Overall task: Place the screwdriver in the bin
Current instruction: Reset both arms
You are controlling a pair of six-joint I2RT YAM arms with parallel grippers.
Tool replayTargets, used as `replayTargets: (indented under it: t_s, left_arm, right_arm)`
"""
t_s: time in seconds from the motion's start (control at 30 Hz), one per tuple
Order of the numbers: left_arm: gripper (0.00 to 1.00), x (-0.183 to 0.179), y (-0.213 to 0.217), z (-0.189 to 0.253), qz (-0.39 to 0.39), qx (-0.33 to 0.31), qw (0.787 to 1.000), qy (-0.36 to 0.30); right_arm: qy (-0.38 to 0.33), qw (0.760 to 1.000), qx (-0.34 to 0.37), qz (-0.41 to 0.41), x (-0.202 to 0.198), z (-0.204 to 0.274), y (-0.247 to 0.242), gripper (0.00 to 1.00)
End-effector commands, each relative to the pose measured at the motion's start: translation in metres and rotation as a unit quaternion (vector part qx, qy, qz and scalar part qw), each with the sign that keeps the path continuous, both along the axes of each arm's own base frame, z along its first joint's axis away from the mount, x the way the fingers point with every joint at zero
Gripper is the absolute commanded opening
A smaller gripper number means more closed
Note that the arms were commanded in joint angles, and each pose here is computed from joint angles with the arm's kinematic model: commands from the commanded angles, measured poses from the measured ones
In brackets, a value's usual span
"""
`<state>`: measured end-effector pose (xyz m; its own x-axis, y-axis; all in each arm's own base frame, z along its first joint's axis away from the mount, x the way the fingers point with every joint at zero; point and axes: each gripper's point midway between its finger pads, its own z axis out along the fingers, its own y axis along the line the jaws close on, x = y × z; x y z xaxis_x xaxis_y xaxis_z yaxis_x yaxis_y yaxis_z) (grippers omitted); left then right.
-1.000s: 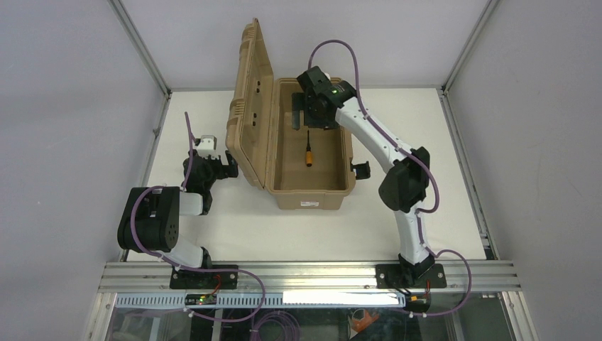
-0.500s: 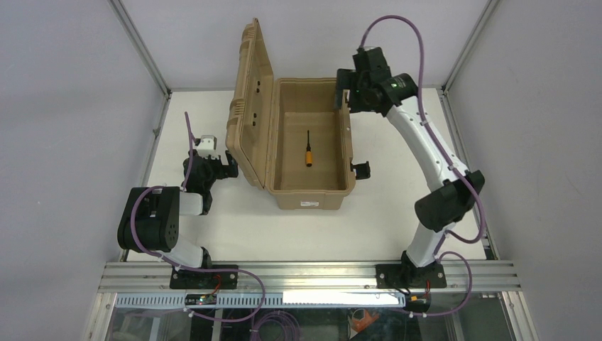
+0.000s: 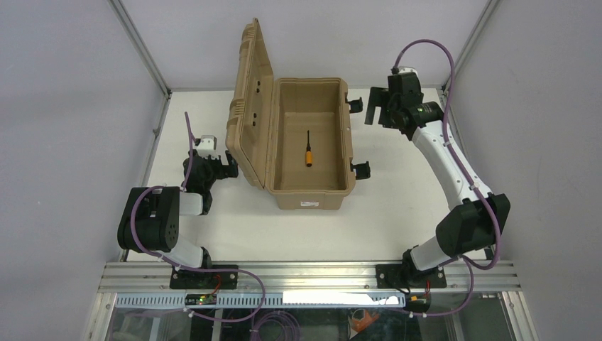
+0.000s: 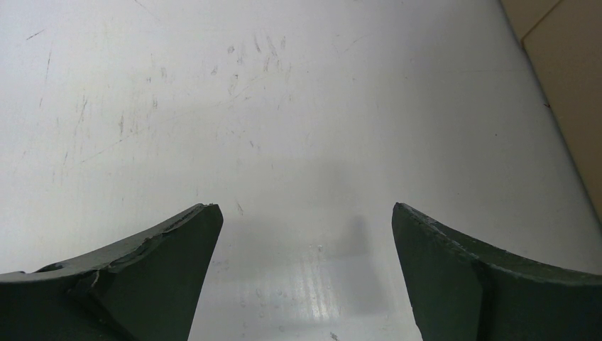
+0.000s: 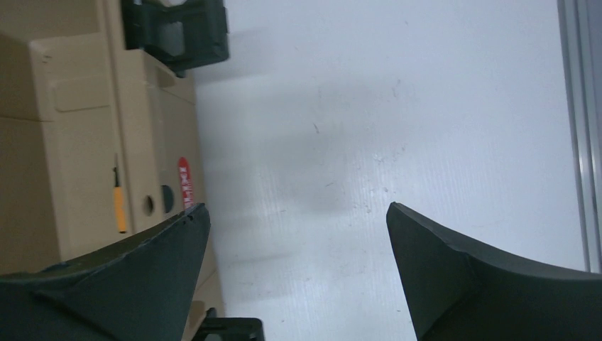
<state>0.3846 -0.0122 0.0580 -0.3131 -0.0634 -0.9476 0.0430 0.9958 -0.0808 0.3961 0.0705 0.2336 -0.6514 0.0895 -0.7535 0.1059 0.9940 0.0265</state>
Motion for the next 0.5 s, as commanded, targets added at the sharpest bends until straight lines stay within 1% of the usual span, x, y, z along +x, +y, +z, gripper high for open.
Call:
replayTargets:
  t_s: [0.0,0.27,0.47]
  left_arm:
    - [0.99,0.006,-0.002,0.022,-0.006,-0.008,0.999,-0.04]
    - [0.99,0.006,-0.002,0.022,-0.007,-0.008,0.999,-0.04]
    - [0.99,0.006,-0.002,0.022,-0.006,-0.008,0.999,-0.04]
  right_arm:
    - [-0.06,0.998,0.001,-0.009,0.007,0.008,-0.012,0.99]
    - [-0.052,0.998,-0.007,-0.025,0.006,-0.04,-0.024,0.99]
    - [-0.03,0.999,-0.019,-0.025,0.001,-0.078,-0.03,0.99]
